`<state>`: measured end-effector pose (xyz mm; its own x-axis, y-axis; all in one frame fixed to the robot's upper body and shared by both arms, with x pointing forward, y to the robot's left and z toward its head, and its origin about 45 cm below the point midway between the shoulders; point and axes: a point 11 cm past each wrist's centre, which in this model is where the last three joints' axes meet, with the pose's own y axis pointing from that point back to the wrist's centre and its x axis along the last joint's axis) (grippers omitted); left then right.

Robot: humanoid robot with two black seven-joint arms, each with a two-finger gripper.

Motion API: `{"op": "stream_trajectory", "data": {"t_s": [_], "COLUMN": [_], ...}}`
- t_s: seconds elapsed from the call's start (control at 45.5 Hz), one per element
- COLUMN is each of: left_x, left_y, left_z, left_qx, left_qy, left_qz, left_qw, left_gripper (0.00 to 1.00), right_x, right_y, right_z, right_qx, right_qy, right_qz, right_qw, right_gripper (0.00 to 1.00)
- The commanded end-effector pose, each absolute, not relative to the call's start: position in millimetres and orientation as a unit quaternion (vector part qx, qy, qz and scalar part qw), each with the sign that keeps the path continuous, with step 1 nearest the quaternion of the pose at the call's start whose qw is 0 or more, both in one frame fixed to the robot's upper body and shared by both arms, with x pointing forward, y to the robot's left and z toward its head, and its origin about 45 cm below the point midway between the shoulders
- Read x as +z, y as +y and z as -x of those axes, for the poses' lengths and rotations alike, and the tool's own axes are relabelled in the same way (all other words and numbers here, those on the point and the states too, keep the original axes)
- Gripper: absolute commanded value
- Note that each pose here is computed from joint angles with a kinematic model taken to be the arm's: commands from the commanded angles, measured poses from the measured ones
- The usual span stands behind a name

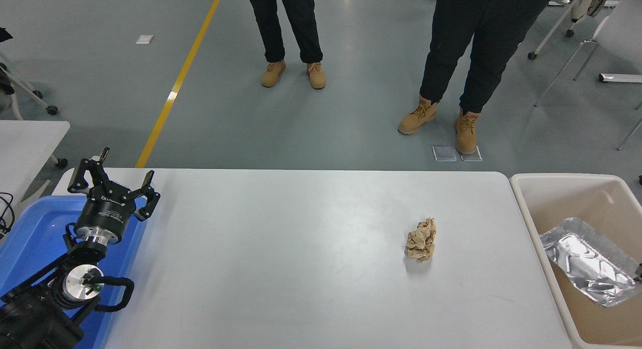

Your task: Clean the table surface

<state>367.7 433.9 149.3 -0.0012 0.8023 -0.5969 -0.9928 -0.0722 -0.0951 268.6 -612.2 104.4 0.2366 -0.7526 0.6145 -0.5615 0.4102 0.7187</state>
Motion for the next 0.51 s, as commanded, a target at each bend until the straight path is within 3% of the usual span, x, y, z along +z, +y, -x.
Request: {"op": "stream_trajectory", "data": {"t_s": [0.0,0.154,0.22,0.484], "left_x": [149.6,149.3,149.6,148.7], "left_y": [434.1,433.9,434.1,434.0], "left_z": [-367.8,-367.8,-367.8,-367.2], "left_qx": [0.6839,0.6837,0.6839,0.6840], "left_qy": [0.182,0.182,0.182,0.182], "left_qz": [0.262,0.262,0.262,0.261], "left_qw": [0.6561,0.6564,0.6561,0.6562], "left_gripper": [0.99,0.99,0.99,0.99], "right_x": [104,107,110,157], "right_y": [-614,-613,-614,-637], "right_z": [-267,-271,-273,-291], "right_qx": [-0.079,-0.077,-0.075,-0.072], "right_qy": [-0.616,-0.619,-0.623,-0.712], "right_qz": [-0.530,-0.533,-0.532,-0.513], "right_qw": [0.577,0.572,0.568,0.475], "right_gripper": [0.82,0.89,0.97,0.97]}}
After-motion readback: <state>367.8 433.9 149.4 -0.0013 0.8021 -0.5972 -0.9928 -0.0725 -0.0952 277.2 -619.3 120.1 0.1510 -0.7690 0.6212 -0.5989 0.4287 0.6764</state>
